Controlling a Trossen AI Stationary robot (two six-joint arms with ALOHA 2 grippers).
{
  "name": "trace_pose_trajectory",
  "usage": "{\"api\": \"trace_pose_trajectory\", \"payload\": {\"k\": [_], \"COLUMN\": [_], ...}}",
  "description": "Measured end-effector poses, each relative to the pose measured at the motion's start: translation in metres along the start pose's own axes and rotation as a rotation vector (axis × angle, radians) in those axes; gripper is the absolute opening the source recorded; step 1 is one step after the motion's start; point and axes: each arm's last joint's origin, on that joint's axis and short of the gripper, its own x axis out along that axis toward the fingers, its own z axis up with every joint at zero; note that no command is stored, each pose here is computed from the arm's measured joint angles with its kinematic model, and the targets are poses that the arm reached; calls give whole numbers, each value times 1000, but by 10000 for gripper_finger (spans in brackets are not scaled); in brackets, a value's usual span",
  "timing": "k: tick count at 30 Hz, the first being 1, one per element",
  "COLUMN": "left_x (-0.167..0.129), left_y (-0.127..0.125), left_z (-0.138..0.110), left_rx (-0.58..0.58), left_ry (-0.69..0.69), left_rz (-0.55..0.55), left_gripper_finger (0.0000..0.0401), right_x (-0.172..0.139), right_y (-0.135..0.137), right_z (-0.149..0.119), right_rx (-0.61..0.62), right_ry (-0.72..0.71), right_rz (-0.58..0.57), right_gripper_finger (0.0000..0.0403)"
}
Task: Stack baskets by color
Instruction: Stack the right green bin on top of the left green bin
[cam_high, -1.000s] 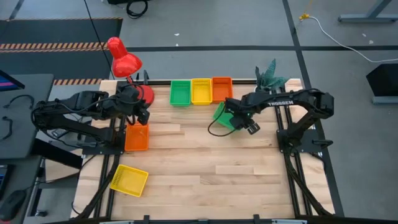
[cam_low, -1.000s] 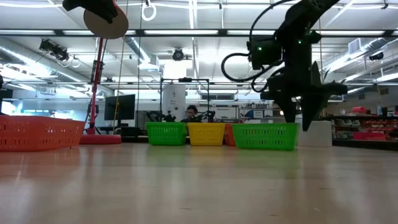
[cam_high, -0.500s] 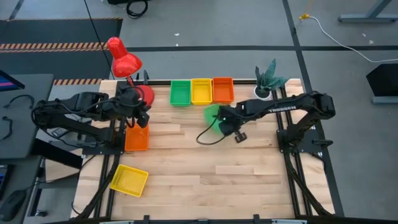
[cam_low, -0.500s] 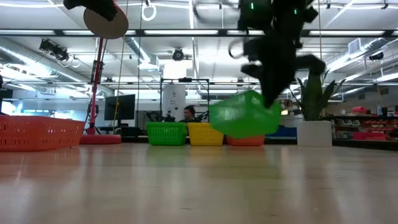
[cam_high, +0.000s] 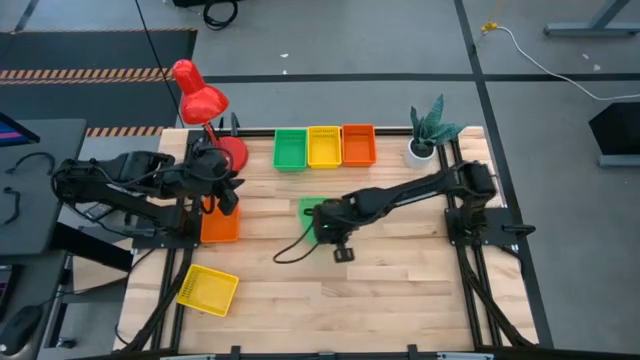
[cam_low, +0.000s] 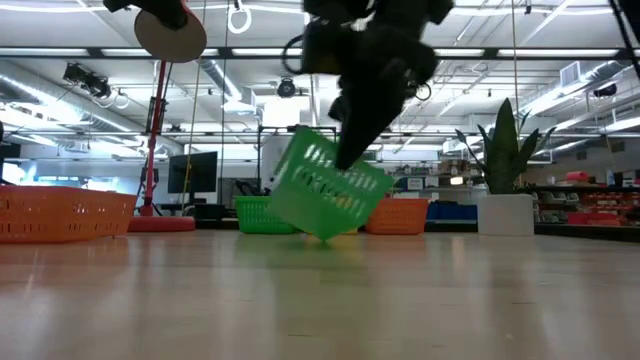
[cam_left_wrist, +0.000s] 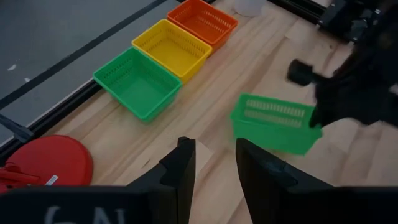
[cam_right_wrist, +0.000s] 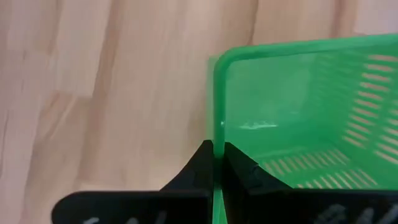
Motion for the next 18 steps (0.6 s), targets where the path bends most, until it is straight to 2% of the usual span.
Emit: {"api": "trace_pose_trajectory", "payload": {"k": [8, 15, 18], "left_x": [-3, 7, 17], "left_y": [-4, -13, -22], "left_z": [-3, -4, -6], "left_rx": [16, 7, 27], "left_ry": [5, 52, 103], "left_rz": [-29, -32, -40], "left_gripper_finger": [121, 121, 121], "right_x": [34, 60, 59], "right_y": [-13, -18, -17], "right_z": [28, 35, 36], "right_rx": [49, 51, 48], "right_ry": [31, 6, -13], "right_rz": [56, 90, 94], "right_gripper_finger": [14, 66, 89]}}
